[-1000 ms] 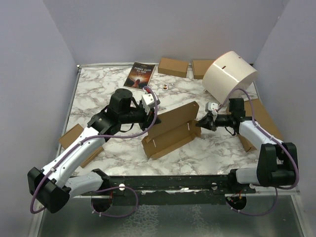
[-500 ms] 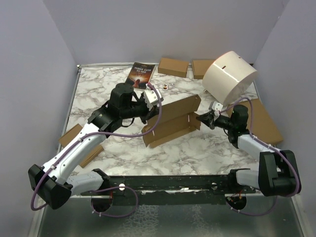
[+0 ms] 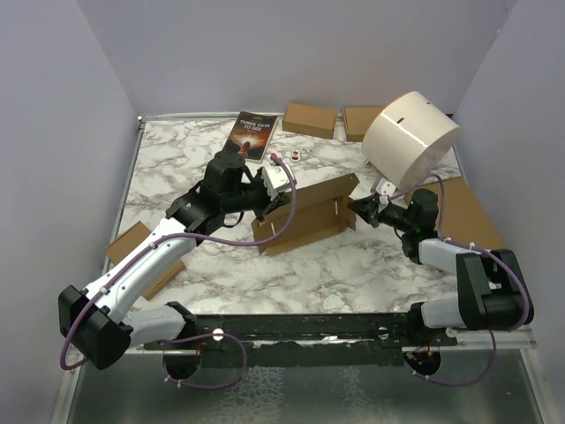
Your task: Fold the paper box
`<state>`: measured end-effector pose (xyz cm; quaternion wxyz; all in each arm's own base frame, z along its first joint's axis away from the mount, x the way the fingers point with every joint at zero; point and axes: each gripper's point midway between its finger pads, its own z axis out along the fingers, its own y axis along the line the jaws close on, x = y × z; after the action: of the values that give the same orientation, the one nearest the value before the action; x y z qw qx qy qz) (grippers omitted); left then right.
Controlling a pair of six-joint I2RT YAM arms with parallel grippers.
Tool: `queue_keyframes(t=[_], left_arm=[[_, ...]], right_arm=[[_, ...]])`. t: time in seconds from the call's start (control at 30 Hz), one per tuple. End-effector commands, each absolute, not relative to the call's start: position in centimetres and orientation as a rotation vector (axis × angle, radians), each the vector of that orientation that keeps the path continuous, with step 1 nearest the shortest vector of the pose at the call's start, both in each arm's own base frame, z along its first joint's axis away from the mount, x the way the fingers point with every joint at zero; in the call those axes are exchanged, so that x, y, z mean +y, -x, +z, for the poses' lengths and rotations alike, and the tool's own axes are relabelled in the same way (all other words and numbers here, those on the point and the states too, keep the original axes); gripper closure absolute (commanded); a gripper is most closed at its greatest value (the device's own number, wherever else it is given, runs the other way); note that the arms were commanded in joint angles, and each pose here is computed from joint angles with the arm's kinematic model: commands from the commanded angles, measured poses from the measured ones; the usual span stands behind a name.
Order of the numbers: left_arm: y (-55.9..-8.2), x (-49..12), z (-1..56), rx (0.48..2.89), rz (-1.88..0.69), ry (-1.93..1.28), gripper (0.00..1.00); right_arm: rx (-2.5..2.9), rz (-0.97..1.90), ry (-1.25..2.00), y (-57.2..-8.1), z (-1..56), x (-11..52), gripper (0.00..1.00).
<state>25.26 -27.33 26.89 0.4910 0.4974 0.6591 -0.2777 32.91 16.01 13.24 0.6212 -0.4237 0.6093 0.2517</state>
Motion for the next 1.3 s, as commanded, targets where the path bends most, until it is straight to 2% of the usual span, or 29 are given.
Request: queue_keyframes(t=[0.0, 0.27, 0.37, 0.4, 0.6, 0.9, 1.1, 1.27], left_arm=[[-24.4, -27.6, 25.6, 1.629, -0.727, -1.208, 1.0], [-24.3, -27.5, 25.4, 1.65, -0.735, -1.187, 1.0], [-24.8, -27.3, 25.8, 1.646, -0.708, -1.17, 1.0], [-25.1, -27.2, 26.1, 1.644, -0.69, -1.163, 1.0], [-27.5, -26.9, 28.5, 1.598, -0.581, -1.141, 1.0], [-30.6, -26.0, 32.3, 1.471, -0.419, -1.19, 1.0], [-30.1, -26.1, 31.7, 1.477, -0.437, -1.21, 1.0], [-29.0, -26.0, 29.3, 1.558, -0.515, -1.18, 1.0]], right_arm=[[1.316, 0.592, 1.079, -31.5, 14.4, 17.0, 0.86], [1.35, 0.63, 1.12, -31.2, 14.6, 17.1, 0.85], [1.38, 0.642, 1.128, -31.2, 14.2, 17.1, 0.98], [1.385, 0.643, 1.126, -31.2, 14.1, 17.1, 0.99], [1.374, 0.653, 1.001, -33.2, 15.7, 17.3, 0.99], [1.148, 0.524, 0.752, -38.1, 20.6, 18.0, 0.99], [1.06, 0.47, 0.744, -38.9, 19.9, 21.0, 0.99], [1.061, 0.407, 0.744, -38.7, 18.7, 20.8, 0.99]])
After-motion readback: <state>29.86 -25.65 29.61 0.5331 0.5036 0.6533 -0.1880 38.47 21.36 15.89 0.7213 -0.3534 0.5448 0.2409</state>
